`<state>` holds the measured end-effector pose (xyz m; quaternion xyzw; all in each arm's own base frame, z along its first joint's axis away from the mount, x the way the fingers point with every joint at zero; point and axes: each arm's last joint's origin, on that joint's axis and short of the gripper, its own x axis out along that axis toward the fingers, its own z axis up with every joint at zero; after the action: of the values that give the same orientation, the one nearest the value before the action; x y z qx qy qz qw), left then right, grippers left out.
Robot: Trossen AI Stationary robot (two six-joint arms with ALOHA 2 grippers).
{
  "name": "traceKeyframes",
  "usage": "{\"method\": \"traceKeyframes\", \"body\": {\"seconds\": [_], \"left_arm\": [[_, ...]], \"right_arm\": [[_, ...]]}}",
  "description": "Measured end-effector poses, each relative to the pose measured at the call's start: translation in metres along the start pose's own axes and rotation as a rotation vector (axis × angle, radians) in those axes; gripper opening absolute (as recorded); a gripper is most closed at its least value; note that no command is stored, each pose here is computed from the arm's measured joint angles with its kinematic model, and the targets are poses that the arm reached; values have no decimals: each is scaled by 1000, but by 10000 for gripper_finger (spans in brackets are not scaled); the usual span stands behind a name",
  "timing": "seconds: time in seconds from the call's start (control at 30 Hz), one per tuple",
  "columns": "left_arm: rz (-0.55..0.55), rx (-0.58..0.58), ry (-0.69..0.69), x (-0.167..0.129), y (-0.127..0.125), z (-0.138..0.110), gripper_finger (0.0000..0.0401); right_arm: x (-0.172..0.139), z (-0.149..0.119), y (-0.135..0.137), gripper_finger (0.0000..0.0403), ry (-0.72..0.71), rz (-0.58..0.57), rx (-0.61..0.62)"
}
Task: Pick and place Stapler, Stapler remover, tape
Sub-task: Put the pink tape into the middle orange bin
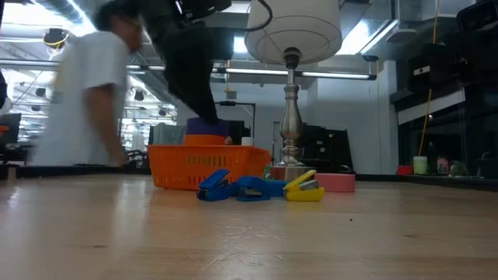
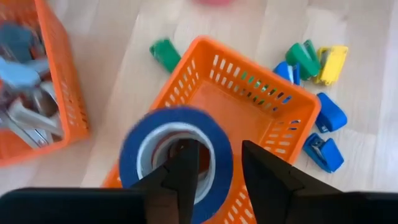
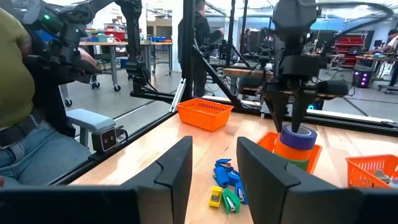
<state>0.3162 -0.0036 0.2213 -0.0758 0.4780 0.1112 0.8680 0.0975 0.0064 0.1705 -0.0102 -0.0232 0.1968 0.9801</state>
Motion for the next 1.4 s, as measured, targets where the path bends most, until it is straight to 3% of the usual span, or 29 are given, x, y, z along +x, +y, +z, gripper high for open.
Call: {"method": "traceKeyframes", "body": {"seconds": [0.3,0.5,0.83,1.1,1.4], "left_arm": [[-7,107,-129,-25,-3,35,120],[19,177,-312,-30,-1,55,119],[1,190,-435,2,6,74,120],[-41,282,-359,49,-4,88,116],[-51,519,-107,104,-15,114,114]], "right_arm": [[0,0,0,129,0,0,0],[0,0,0,129,0,0,0],[0,0,0,129,-1,0,-1],[0,0,0,129,-1,0,0],[0,0,0,129,-1,0,0]]}}
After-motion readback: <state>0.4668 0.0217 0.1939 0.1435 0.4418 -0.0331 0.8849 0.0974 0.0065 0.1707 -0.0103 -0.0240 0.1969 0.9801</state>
